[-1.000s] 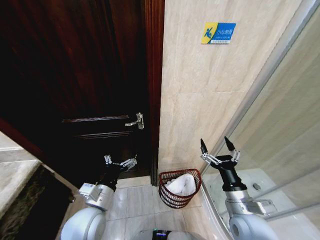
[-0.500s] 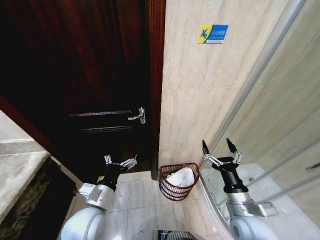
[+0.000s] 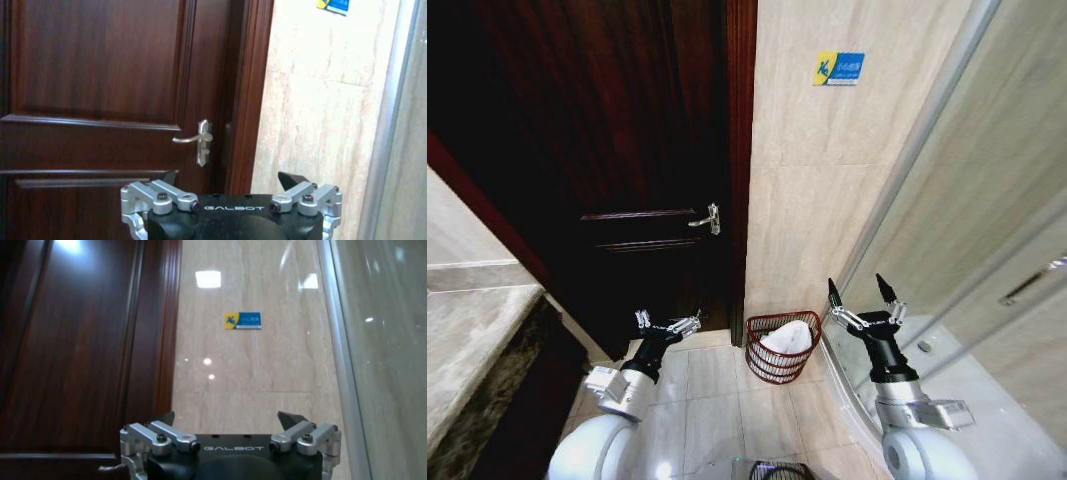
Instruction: Discard the used towel into the hamper.
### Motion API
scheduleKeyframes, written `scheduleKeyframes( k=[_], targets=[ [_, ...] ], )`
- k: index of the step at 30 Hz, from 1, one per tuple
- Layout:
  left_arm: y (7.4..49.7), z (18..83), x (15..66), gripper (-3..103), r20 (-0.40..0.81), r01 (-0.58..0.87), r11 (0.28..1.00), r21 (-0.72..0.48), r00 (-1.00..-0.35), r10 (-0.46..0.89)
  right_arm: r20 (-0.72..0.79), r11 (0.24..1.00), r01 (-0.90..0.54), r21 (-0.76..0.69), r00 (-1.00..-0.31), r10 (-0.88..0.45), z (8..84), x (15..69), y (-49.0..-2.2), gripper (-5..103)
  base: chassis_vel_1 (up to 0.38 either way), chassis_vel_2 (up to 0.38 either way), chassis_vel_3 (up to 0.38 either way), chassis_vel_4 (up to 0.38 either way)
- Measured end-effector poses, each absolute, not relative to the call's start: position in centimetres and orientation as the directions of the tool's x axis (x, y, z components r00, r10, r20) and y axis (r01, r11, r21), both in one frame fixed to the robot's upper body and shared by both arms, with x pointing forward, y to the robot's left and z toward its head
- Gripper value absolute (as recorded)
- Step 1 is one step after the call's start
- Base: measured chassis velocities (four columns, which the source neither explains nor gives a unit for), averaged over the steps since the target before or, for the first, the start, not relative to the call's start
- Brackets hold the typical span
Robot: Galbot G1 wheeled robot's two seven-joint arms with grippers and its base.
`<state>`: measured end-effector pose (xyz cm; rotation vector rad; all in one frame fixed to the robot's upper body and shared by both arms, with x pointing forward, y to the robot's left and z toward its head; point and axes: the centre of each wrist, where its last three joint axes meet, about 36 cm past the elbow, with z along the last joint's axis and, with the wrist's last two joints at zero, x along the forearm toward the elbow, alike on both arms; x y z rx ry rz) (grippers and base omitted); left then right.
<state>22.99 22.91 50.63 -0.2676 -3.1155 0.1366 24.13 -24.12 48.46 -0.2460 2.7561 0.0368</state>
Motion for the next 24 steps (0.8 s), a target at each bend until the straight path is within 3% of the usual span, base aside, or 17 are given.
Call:
scheduleKeyframes(
  k=[7, 24],
  targets=[
    [22.92, 50.63, 22.99, 100, 0.004, 0.17, 0.982, -0.088, -0.985, 0.171, -0.388, 0.984, -0.179, -0.008, -0.906, -0.168, 48.37, 24.38, -24.03, 100, 0.137, -0.136, -0.122, 0.158],
    [22.91, 50.63, 22.99, 100, 0.004, 0.17, 0.982, -0.088, -0.985, 0.171, -0.448, 0.983, -0.164, -0.087, -0.875, -0.185, 48.35, 24.11, -23.93, 100, 0.007, -0.008, -0.014, 0.009]
  ],
)
